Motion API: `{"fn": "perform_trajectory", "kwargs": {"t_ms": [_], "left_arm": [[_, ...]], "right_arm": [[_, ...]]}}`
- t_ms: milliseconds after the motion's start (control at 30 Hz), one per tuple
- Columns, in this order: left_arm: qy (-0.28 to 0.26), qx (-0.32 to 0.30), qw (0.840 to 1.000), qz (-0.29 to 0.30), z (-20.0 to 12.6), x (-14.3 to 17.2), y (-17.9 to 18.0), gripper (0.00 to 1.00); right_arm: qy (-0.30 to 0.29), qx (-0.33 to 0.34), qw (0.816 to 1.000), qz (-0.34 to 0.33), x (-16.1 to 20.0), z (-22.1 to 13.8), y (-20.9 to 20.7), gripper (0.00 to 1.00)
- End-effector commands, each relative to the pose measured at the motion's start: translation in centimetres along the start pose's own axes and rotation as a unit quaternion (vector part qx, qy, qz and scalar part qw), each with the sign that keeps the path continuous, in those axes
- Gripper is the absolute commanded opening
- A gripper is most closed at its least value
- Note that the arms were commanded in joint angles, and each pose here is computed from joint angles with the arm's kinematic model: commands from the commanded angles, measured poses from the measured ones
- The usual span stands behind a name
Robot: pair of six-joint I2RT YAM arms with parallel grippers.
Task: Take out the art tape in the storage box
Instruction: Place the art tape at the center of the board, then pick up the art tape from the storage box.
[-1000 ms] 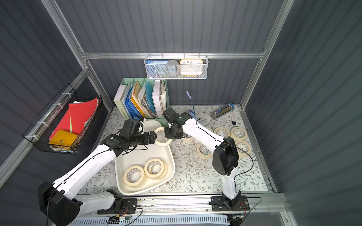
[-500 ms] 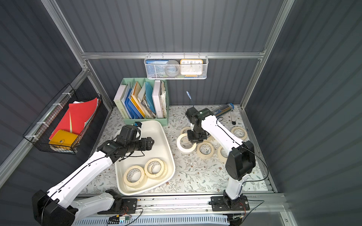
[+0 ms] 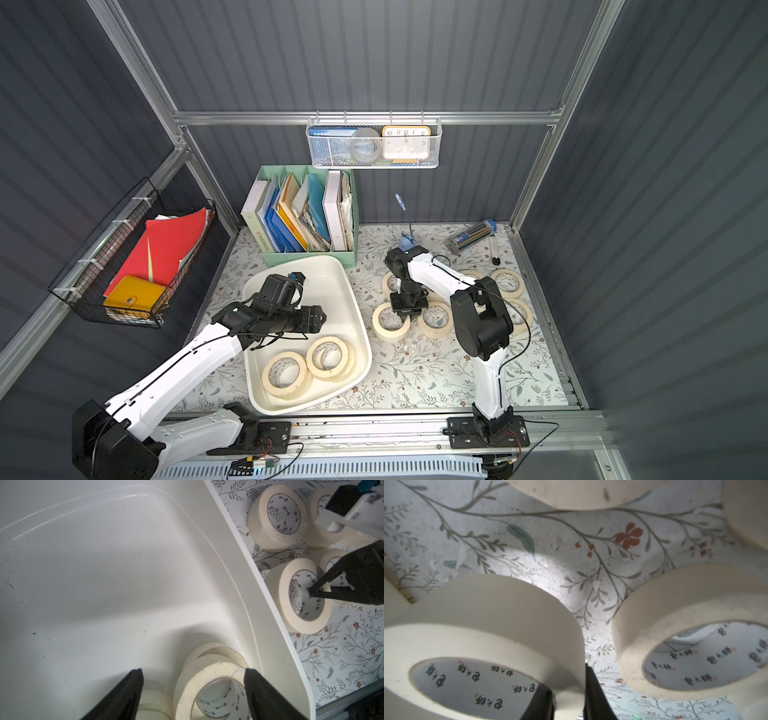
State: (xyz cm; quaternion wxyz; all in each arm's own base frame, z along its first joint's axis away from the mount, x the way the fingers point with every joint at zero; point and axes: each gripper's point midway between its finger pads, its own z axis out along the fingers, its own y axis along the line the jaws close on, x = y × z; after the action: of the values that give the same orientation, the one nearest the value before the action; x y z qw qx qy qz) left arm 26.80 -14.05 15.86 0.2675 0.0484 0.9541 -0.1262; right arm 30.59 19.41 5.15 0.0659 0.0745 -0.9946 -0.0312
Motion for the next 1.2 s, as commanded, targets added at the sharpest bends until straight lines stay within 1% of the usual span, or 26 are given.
{"fn": "perform_trajectory", "kwargs": {"t_ms": [0,133,267,400,433,467,500,533,567,600,633,700,767,833,933,1033,1167], "left_arm": [[0.029,-0.021,0.999,0.013,0.1,1.6,0.8,0.82],[0.017,-0.038,0.999,0.024,-0.4,1.8,1.3,0.80],[0.034,-0.039,0.998,0.029,0.2,2.8,1.2,0.79],[0.039,-0.035,0.998,0.041,0.5,3.0,0.5,0.79],[0.040,-0.035,0.998,0.044,0.4,3.1,0.4,0.79],[0.043,-0.035,0.997,0.047,0.5,3.2,0.4,0.79],[0.047,-0.033,0.997,0.050,0.5,3.4,0.3,0.80],[0.049,-0.027,0.997,0.053,0.4,3.5,0.1,0.80],[0.050,-0.020,0.997,0.056,0.3,3.5,-0.2,0.80],[0.054,-0.012,0.997,0.059,0.2,3.8,-0.4,0.80],[0.058,-0.007,0.996,0.061,-0.1,4.0,-0.5,0.80],[0.046,0.012,0.997,0.069,-0.8,3.9,-1.4,0.80],[0.038,0.023,0.997,0.062,-1.2,3.9,-1.8,0.79],[0.048,0.031,0.997,0.056,-0.8,4.4,-2.1,0.79],[0.077,0.036,0.995,0.042,0.2,5.8,-2.1,0.78],[0.085,0.033,0.995,0.031,0.7,6.6,-1.8,0.77],[0.091,0.020,0.995,0.026,1.6,7.3,-1.2,0.77]], "right_arm": [[-0.006,0.018,1.000,0.004,-0.5,0.8,-1.1,0.00],[-0.012,0.031,0.999,0.018,-0.8,1.3,-2.7,0.00],[-0.016,0.037,0.999,0.027,-0.8,1.7,-3.6,0.00],[-0.032,0.038,0.998,0.032,-1.3,1.4,-3.8,0.00],[-0.036,0.035,0.998,0.030,-1.5,1.2,-3.7,0.05],[-0.040,0.032,0.998,0.029,-1.5,1.0,-3.6,0.17],[-0.047,0.025,0.998,0.026,-1.7,0.5,-3.4,0.32],[-0.055,0.015,0.998,0.022,-1.9,-0.1,-3.0,0.43],[-0.063,0.008,0.998,0.020,-2.0,-0.7,-2.7,0.50],[-0.073,0.001,0.997,0.018,-2.2,-1.6,-2.4,0.54],[-0.081,-0.007,0.997,0.016,-2.3,-2.5,-2.1,0.55],[-0.098,-0.019,0.995,0.011,-2.2,-4.3,-1.7,0.56],[-0.112,-0.033,0.993,0.008,-2.0,-5.9,-1.2,0.56],[-0.124,-0.047,0.991,0.005,-1.6,-7.4,-0.7,0.56],[-0.133,-0.057,0.990,0.001,-0.9,-8.8,-0.2,0.56],[-0.138,-0.059,0.989,-0.001,-0.5,-9.3,-0.1,0.56],[-0.133,-0.060,0.989,-0.001,-0.3,-9.0,-0.1,0.56]]}}
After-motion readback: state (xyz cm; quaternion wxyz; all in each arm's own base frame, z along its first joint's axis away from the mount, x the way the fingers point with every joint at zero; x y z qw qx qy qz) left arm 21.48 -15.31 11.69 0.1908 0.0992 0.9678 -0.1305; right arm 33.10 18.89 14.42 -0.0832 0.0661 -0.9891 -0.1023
